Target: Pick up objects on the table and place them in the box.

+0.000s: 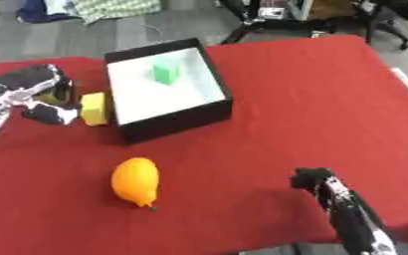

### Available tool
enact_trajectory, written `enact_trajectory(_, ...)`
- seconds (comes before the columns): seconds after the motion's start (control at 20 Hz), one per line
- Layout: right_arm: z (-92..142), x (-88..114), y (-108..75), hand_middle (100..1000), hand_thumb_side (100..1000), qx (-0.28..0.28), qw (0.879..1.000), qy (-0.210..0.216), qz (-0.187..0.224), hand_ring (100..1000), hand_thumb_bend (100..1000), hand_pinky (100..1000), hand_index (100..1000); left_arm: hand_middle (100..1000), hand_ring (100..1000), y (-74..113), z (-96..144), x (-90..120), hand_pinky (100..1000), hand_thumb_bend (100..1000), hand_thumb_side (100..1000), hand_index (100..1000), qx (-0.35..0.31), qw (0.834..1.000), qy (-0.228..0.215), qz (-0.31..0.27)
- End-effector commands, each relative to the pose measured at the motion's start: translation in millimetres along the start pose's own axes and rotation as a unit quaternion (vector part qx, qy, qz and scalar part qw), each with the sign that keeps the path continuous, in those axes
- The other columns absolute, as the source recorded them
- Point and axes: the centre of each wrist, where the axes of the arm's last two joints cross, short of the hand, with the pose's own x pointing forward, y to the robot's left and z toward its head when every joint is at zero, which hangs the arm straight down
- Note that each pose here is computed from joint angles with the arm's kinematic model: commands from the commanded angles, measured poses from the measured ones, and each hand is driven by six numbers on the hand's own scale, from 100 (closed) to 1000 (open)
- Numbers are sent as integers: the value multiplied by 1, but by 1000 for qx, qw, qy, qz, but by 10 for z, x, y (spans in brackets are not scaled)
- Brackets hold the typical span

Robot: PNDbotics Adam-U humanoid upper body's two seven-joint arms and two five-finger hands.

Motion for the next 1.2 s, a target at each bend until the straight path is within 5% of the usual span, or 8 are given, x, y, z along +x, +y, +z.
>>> enact_trajectory(0.05, 8, 41, -54, 706, 1000, -1, 1000, -6, 10, 803, 100, 1000, 797, 411, 538, 315, 121, -26, 725, 100, 348, 596, 34, 999, 3, -3)
enact_trajectory(0.5, 15, 29, -45, 706, 1000, 2, 1000, -5, 8, 803, 100, 1000, 797, 412, 539, 908, 44, 243, 726, 109, 309, 599, 121, 992, -21, -12)
enact_trajectory(0.65, 10, 32, -48, 706, 1000, 1, 1000, -7, 8, 803, 100, 1000, 797, 496, 587, 829, -102, 345, 749, 190, 385, 683, 89, 995, -35, -30)
enact_trajectory(0.7, 6, 35, -48, 706, 1000, 2, 1000, -8, 8, 803, 100, 1000, 797, 598, 644, 758, -146, 354, 772, 410, 418, 775, 69, 996, -38, -40)
enact_trajectory(0.75, 4, 37, -48, 706, 1000, 2, 1000, -9, 8, 803, 100, 1000, 797, 644, 678, 679, -190, 358, 784, 510, 399, 821, 47, 997, -40, -51)
enact_trajectory(0.8, 2, 38, -48, 706, 1000, 3, 1000, -9, 7, 803, 100, 1000, 797, 719, 712, 596, -229, 352, 796, 415, 615, 873, 24, 997, -41, -63)
enact_trajectory(0.85, 1, 38, -48, 706, 1000, 3, 1000, -9, 7, 803, 100, 1000, 797, 771, 750, 527, -262, 343, 811, 496, 668, 918, 2, 996, -42, -77)
enact_trajectory(1.2, 6, 33, -49, 706, 1000, 2, 1000, -7, 8, 803, 100, 1000, 797, 826, 791, 241, -341, 59, 827, 576, 685, 959, -115, 985, -19, -129)
